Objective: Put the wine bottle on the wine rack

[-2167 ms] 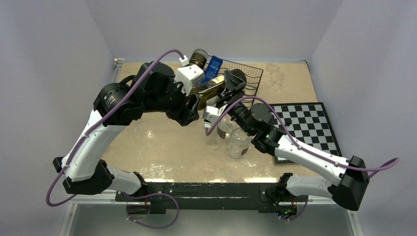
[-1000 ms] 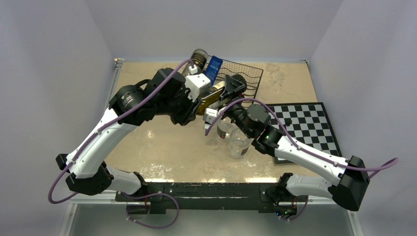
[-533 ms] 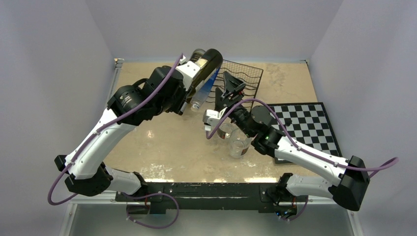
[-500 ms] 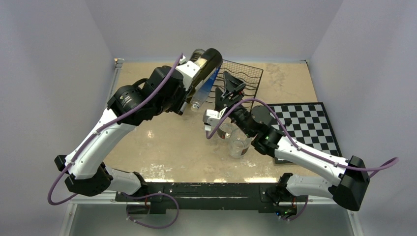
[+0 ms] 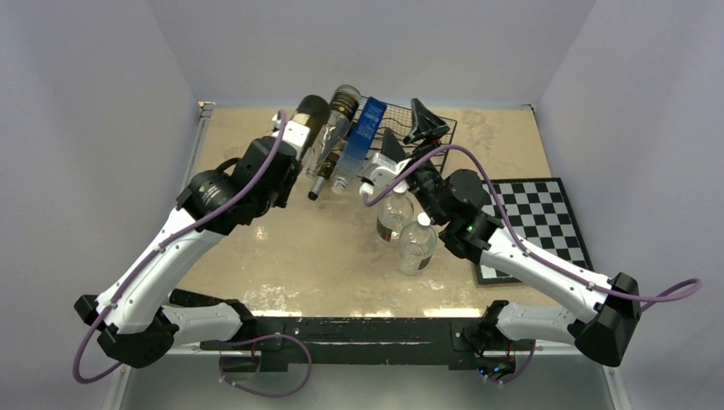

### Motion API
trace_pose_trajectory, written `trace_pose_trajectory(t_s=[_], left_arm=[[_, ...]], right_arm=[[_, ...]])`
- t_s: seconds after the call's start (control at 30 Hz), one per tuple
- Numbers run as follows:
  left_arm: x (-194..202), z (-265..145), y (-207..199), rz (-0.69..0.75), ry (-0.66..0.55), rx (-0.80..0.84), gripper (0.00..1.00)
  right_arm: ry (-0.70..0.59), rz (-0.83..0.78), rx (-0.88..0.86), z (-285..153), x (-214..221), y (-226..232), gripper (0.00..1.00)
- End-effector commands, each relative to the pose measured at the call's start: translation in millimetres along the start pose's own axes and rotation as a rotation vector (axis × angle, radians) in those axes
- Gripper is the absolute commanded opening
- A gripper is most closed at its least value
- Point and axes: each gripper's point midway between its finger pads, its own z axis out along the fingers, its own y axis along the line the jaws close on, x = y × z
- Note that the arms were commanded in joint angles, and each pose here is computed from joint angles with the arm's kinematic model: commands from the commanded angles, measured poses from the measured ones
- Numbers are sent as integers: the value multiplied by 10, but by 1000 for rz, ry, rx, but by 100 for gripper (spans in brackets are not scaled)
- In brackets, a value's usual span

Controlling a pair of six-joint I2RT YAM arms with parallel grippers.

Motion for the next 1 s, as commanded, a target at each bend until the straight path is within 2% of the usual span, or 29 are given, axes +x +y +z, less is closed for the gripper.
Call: trace_pose_trajectory(t_s=[0.0, 0.3, 0.4, 0.73, 0.97], left_arm=[[-192, -136, 273, -233, -194, -81, 0], [634, 69, 92, -242, -66, -31, 0], [819, 123, -77, -233, -51, 56, 0], [1107, 125, -447, -118, -5, 277, 0], [1054, 150, -668, -112, -35, 384, 0]], right_arm=[[102, 117, 88, 46, 182, -174, 99], [219, 238, 153, -2, 494, -355, 99], [236, 256, 154, -18, 545, -354, 99], [254, 275, 148, -73, 611, -293, 99], [257, 282, 152, -90, 628, -278, 99]])
